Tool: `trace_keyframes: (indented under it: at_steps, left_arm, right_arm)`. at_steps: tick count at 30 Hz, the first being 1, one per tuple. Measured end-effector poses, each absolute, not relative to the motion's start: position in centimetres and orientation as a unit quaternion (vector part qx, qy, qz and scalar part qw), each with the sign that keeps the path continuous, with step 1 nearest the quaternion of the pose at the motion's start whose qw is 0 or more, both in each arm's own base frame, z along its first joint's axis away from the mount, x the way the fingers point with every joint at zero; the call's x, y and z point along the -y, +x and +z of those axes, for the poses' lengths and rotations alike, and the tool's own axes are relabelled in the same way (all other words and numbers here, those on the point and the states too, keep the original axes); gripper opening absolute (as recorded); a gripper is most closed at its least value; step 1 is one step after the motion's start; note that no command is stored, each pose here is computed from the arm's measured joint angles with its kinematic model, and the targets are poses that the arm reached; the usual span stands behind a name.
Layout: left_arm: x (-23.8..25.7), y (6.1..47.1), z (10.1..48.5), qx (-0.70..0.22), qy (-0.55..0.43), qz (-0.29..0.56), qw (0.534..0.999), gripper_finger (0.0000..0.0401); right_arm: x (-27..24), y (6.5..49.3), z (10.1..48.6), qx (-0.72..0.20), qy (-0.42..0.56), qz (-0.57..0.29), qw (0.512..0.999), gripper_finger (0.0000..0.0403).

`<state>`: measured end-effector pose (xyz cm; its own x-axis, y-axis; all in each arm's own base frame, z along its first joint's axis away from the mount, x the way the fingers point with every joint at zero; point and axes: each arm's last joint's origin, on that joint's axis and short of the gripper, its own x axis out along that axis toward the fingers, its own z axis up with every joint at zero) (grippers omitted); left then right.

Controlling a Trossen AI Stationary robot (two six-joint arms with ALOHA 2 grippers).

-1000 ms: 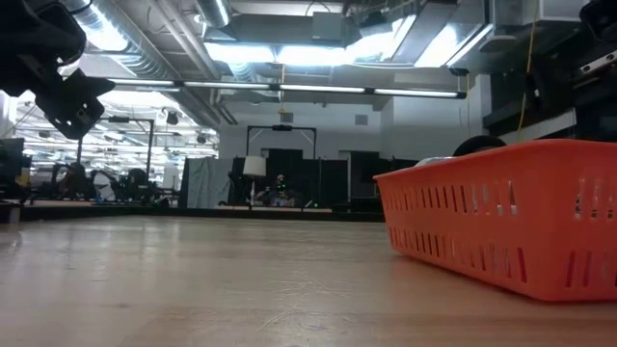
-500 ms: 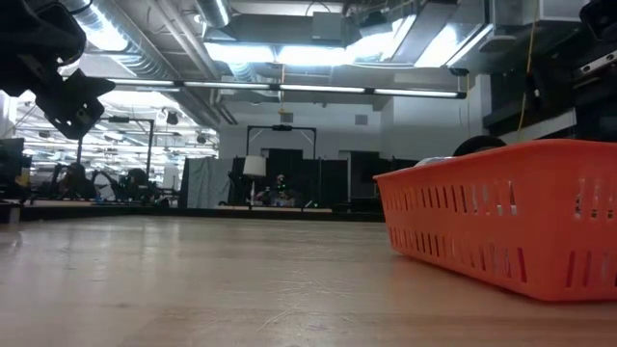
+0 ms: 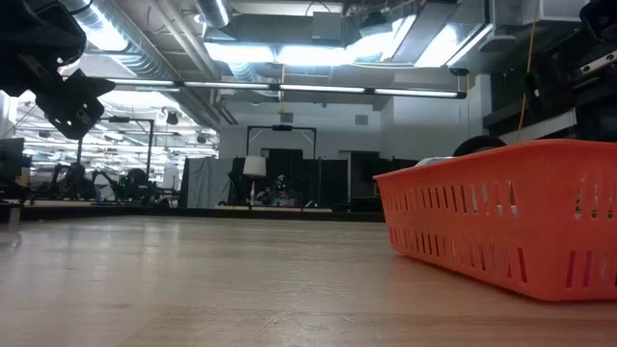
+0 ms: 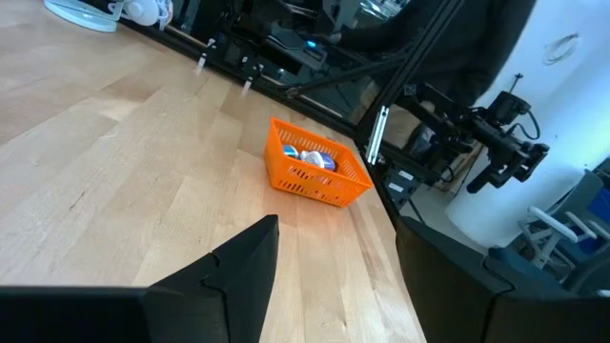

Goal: Pick & Place Office items
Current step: Return to Home Position

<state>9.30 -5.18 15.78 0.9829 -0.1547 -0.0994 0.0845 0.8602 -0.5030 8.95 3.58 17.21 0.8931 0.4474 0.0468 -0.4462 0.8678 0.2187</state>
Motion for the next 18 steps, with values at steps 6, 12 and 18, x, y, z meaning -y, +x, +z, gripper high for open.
trace_keyframes:
  at_steps: [6,12,18]
  left_arm:
    - [5.18,9.30,15.78,-0.068,-0.257,-0.062,0.962,0.0207]
    - [5.18,9.30,15.78,-0.068,-0.257,-0.062,0.962,0.0207]
    - [5.18,9.30,15.78,-0.068,-0.257,-0.062,0.962,0.0205]
  right_arm:
    - [-3.58,8.95,17.21,-0.003,0.113,0.231,0.966,0.0388]
    - [-3.58,8.95,17.21,-0.003,0.112,0.231,0.966,0.0388]
    - [-3.58,8.95,17.21,-0.003,0.112,0.231,0.966,0.0388]
